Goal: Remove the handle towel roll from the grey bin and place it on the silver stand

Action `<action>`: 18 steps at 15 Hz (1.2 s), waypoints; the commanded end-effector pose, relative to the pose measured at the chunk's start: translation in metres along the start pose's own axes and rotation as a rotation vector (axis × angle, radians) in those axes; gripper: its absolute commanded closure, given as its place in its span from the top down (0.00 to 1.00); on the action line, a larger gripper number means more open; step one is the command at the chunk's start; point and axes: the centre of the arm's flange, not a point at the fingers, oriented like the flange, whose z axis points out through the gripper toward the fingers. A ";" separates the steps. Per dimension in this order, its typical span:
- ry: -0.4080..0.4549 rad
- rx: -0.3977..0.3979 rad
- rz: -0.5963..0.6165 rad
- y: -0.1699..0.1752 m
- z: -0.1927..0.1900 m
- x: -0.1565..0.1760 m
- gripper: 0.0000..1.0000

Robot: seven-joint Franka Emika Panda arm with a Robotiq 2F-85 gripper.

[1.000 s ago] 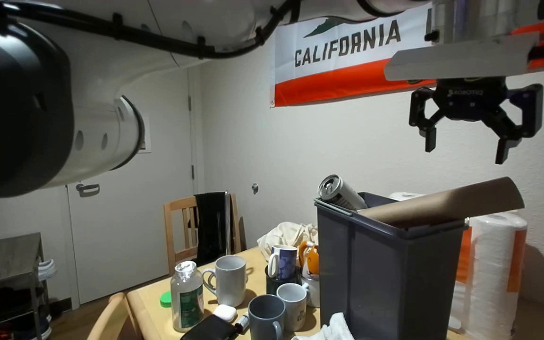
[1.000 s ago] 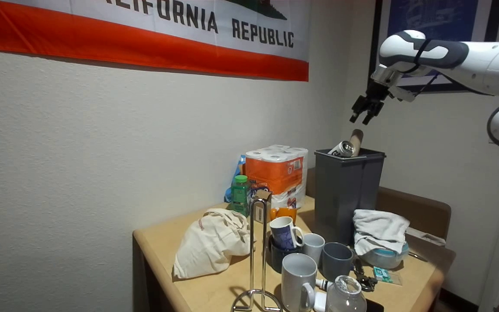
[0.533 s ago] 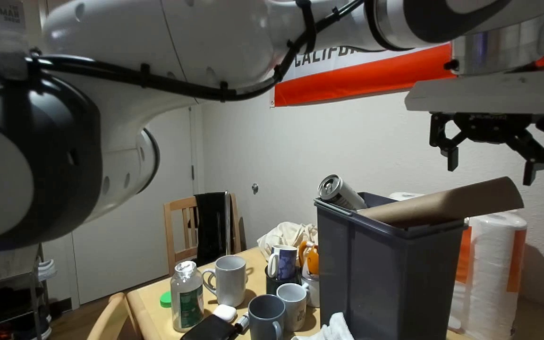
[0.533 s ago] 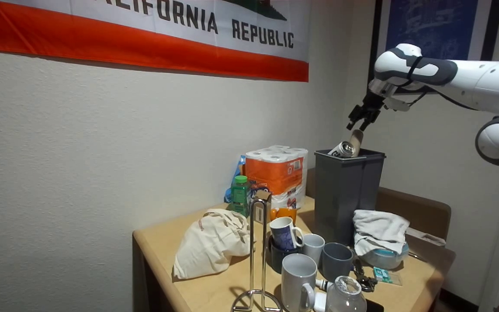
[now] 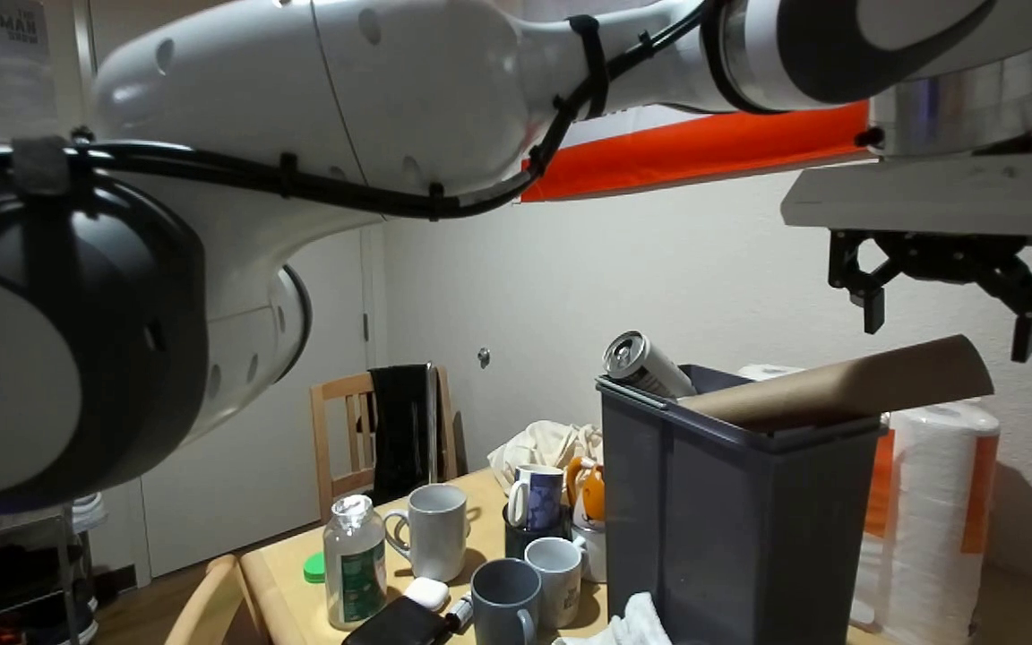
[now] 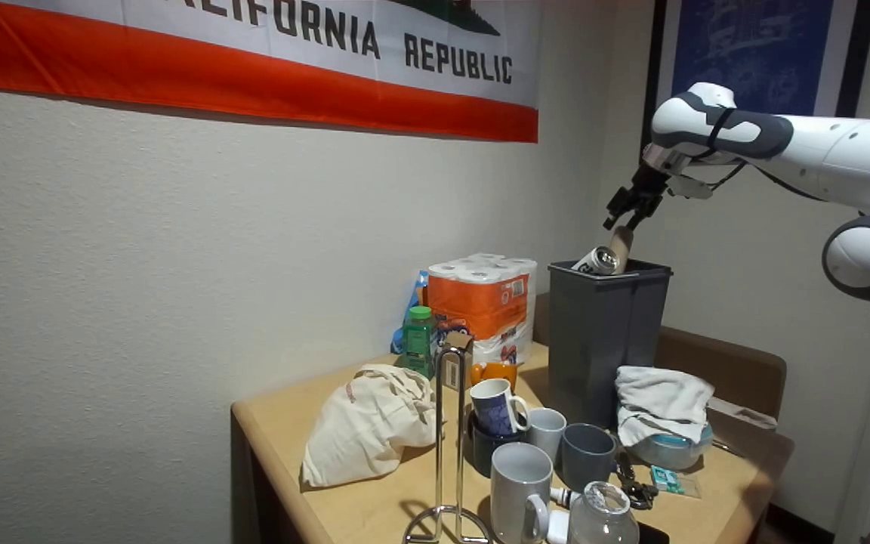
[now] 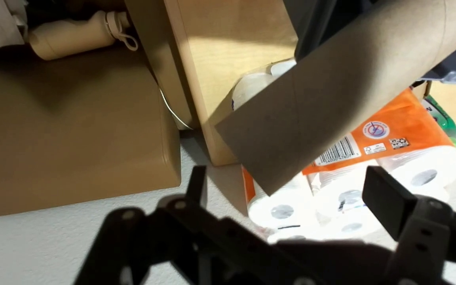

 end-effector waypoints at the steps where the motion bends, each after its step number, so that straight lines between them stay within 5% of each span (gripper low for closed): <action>1: -0.037 0.025 0.011 0.013 -0.008 0.039 1.00; 18: -0.174 0.116 0.037 0.001 -0.014 0.021 1.00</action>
